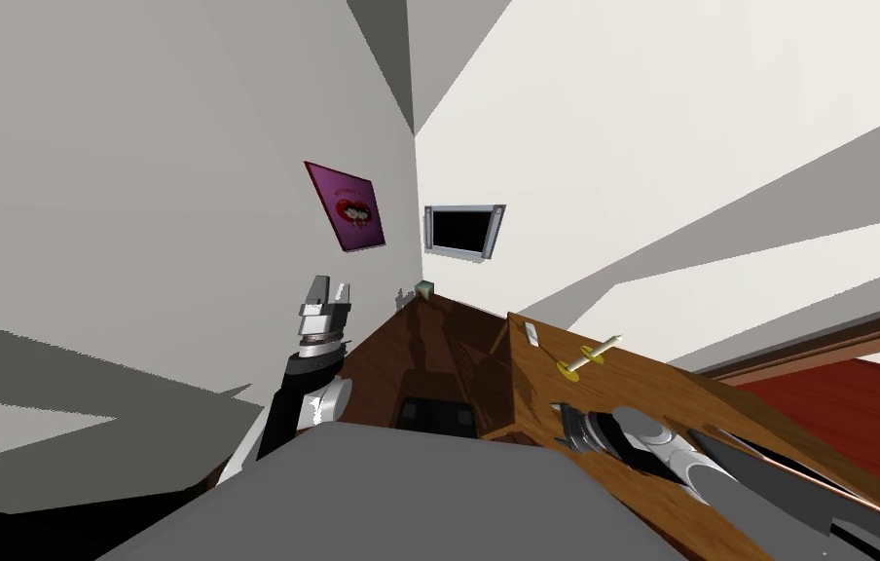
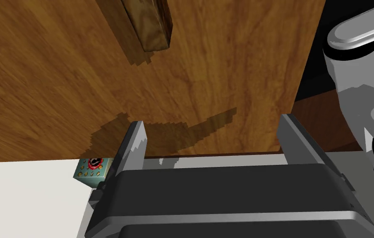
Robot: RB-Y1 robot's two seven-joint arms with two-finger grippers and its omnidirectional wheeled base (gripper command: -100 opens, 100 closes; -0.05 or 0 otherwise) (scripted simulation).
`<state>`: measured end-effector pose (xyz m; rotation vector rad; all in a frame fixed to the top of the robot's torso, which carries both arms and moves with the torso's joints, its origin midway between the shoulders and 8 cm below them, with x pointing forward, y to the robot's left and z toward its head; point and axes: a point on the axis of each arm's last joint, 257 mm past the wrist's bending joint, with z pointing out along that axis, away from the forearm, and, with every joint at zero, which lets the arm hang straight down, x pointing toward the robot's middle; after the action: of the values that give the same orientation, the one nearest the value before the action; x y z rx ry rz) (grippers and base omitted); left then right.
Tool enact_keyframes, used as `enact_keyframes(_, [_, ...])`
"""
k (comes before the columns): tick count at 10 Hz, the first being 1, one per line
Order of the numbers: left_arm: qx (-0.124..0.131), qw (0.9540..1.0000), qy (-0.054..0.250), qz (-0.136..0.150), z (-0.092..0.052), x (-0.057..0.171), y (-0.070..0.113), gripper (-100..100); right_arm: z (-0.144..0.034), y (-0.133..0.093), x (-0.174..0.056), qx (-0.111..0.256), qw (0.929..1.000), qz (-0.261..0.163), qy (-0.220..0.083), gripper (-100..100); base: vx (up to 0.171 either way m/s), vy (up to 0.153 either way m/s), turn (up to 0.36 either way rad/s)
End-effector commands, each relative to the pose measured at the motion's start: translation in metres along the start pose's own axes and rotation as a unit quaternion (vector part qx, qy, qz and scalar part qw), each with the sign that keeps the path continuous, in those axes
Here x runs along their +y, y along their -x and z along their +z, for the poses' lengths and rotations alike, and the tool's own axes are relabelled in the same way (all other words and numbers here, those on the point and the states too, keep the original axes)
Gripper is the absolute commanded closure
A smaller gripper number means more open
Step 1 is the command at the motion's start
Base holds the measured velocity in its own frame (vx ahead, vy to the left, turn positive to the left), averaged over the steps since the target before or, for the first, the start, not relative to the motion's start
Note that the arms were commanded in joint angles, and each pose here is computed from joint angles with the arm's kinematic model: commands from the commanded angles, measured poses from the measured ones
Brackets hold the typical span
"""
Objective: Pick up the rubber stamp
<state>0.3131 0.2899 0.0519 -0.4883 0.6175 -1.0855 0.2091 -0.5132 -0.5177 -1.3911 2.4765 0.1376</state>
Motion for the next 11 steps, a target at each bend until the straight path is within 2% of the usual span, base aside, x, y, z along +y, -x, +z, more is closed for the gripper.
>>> enact_keyframes(1, [0.0, 1.0, 0.0, 0.0, 0.0, 0.0, 0.0, 0, 0.0, -0.01, 0.0, 0.01, 0.9999, 0.002, 0.001, -100, 0.002, -0.027, 0.008])
enact_keyframes(4, [0.0, 1.0, 0.0, 0.0, 0.0, 0.0, 0.0, 0, -0.014, -0.068, 0.012, 0.084, 0.9963, -0.015, 0.013, -100, 0.008, -0.079, 0.106])
enact_keyframes(6, [0.0, 1.0, 0.0, 0.0, 0.0, 0.0, 0.0, 0, -0.014, -0.068, 0.012, 0.084, 0.9963, -0.015, 0.013, -100, 0.012, -0.053, 0.004])
enact_keyframes(8, [0.0, 1.0, 0.0, 0.0, 0.0, 0.0, 0.0, 0, -0.021, -0.095, 0.019, 0.119, 0.9924, -0.025, 0.02, -100, 0.002, -0.045, 0.061])
enact_keyframes(11, [0.0, 1.0, 0.0, 0.0, 0.0, 0.0, 0.0, 0, -0.021, -0.095, 0.019, 0.119, 0.9924, -0.025, 0.02, -100, 0.002, -0.026, 0.008])
